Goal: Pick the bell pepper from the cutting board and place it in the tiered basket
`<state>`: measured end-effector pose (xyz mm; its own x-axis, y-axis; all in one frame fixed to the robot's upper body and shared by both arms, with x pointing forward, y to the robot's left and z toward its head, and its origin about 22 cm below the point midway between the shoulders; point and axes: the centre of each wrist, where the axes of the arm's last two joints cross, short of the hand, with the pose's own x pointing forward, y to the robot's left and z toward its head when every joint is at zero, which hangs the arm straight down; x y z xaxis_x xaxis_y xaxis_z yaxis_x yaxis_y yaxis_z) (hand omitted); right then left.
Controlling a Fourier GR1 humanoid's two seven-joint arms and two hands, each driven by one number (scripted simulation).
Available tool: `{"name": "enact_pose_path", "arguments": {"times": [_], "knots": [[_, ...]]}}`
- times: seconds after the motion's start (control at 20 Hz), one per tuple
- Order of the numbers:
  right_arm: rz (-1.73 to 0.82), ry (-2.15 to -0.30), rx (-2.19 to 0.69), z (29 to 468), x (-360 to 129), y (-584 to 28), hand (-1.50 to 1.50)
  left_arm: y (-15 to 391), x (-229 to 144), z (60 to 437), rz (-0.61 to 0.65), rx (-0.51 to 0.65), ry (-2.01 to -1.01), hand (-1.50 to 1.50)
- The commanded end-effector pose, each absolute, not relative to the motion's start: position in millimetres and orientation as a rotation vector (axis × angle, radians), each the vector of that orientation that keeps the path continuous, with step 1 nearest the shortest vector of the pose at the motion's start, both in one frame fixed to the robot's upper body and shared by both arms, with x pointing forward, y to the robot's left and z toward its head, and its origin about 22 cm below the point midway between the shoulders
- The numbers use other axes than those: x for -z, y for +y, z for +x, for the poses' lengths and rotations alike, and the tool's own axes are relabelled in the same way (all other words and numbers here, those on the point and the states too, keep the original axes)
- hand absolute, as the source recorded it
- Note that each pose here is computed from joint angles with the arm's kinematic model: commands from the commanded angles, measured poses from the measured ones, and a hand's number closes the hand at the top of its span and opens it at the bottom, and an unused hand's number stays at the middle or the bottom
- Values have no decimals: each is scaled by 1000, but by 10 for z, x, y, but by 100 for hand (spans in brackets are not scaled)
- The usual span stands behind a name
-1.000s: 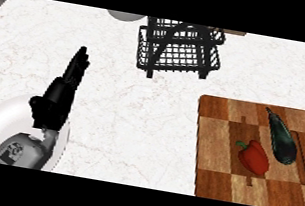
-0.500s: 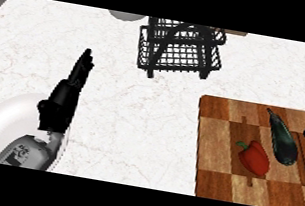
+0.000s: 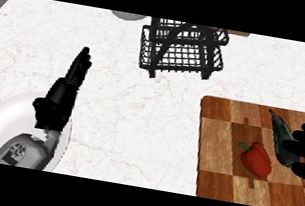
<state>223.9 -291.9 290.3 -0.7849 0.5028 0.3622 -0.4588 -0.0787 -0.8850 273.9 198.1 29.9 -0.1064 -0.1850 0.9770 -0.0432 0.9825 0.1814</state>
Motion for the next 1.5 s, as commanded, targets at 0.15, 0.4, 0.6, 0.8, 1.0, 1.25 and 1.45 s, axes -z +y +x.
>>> {"name": "enact_pose_path", "arguments": {"times": [0.15,0.4,0.6,0.8,1.0,1.25,1.45], "knots": [[-4,-1445,-2096,2246,-2955,-2886,-150,1869,-291,2674,142,145,-1671,0],[-34,-1447,-2132,2247,-2787,-2774,-150,1959,-365,2697,165,135,-1685,0],[-16,-1500,-2218,2155,-2784,-2710,-150,1948,-417,2784,161,114,-1693,0],[-82,-1551,-2248,2253,-2656,-2717,-150,1819,-351,2678,135,125,-1670,0],[-140,-1563,-2242,2358,-2255,-2967,-150,1924,-293,2595,154,121,-1674,0],[-187,-1532,-2251,2741,-1815,-3244,-150,1826,-341,2763,171,123,-1684,0],[-155,-1515,-2239,2913,-1654,-3458,-150,1906,-449,2802,166,127,-1684,0]]}}
